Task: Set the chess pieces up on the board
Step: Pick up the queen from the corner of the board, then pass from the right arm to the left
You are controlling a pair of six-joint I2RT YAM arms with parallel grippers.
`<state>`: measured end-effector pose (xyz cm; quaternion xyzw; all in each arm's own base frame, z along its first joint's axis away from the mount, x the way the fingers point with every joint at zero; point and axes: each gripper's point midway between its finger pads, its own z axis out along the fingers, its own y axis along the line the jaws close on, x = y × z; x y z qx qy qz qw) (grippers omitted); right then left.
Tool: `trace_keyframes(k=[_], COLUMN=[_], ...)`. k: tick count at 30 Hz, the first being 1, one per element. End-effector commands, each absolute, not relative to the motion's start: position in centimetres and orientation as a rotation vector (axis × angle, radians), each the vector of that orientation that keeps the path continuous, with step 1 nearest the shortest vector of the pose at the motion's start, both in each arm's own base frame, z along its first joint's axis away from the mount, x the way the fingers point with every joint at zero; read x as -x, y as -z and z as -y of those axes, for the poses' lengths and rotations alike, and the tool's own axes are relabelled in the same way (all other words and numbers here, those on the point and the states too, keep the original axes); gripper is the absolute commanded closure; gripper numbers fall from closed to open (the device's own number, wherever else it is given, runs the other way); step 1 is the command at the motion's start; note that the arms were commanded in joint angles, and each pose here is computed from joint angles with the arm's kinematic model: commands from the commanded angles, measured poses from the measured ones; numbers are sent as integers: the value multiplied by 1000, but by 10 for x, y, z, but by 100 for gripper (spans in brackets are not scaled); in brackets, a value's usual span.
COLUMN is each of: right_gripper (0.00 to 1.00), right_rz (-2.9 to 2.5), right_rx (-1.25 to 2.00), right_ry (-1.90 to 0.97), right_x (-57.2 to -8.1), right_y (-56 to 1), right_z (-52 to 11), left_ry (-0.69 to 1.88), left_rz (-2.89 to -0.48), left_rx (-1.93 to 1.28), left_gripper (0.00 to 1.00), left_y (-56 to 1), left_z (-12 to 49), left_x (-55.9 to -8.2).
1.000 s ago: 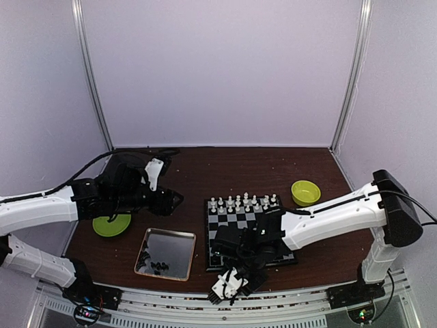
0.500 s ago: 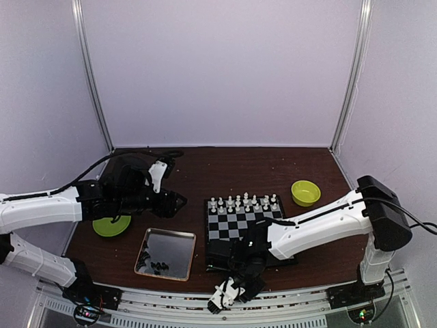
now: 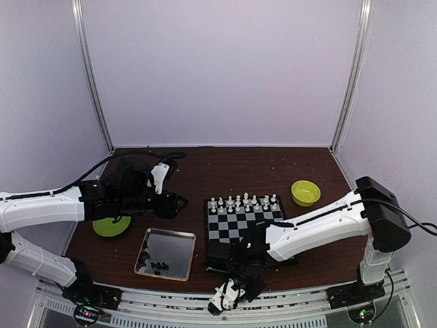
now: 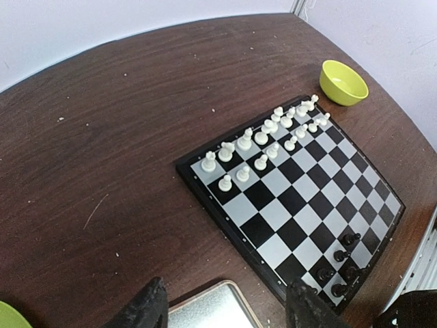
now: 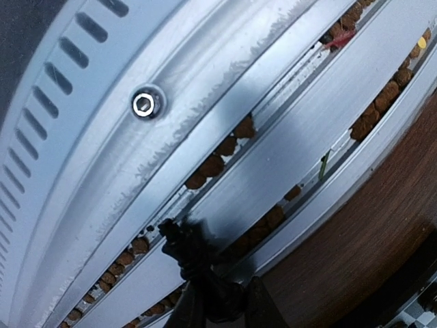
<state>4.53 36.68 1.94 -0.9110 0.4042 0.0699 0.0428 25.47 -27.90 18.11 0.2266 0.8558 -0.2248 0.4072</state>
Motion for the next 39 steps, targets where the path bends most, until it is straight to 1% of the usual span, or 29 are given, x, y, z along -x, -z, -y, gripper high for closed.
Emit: trace_keyframes(k=[1, 4, 10, 12, 14, 18, 23, 27, 30, 34, 39], right_gripper=[87, 88, 89, 89, 89, 89, 88, 87, 87, 87, 86], right_rz=[-1309, -1425, -1755, -1798, -1839, -1866, -1870, -1847, -1846, -1842, -1838], right_rx=[2697, 2566, 2024, 1812, 1607, 1357, 1287, 1272, 1273, 1275, 1280], right_ry=[-205, -354, -923, -1059, -1133, -1274, -1307, -1295, -1286, -1276, -1275], right_x=[-58, -72, -117, -139, -169, -201, -210, -212, -211, -211, -211], right_y=[-50, -87, -176, -201, -217, -233, -238, -245, -244, -244, -243], right_z=[-365, -359, -342, -330, -315, -294, -284, -283, -281, -280, -279], left_ry=[582, 580, 659, 698, 733, 816, 970, 1062, 1131, 1182, 1184], left_rz=[-2048, -1981, -1819, -1715, -1622, -1459, -1376, -1366, -1376, -1394, -1428], left_rx=[-612, -630, -731, -806, -886, -1025, -1113, -1150, -1155, -1186, -1201], left_gripper=[41, 42, 46, 47, 49, 51, 51, 48, 47, 48, 55], left_y=[-207, -226, -266, -280, -289, -302, -311, -308, -306, -301, -293], left_z=[289, 294, 324, 340, 357, 391, 434, 468, 484, 497, 504], left_x=[-263, -268, -267, -255, -241, -215, -194, -188, -188, -186, -187])
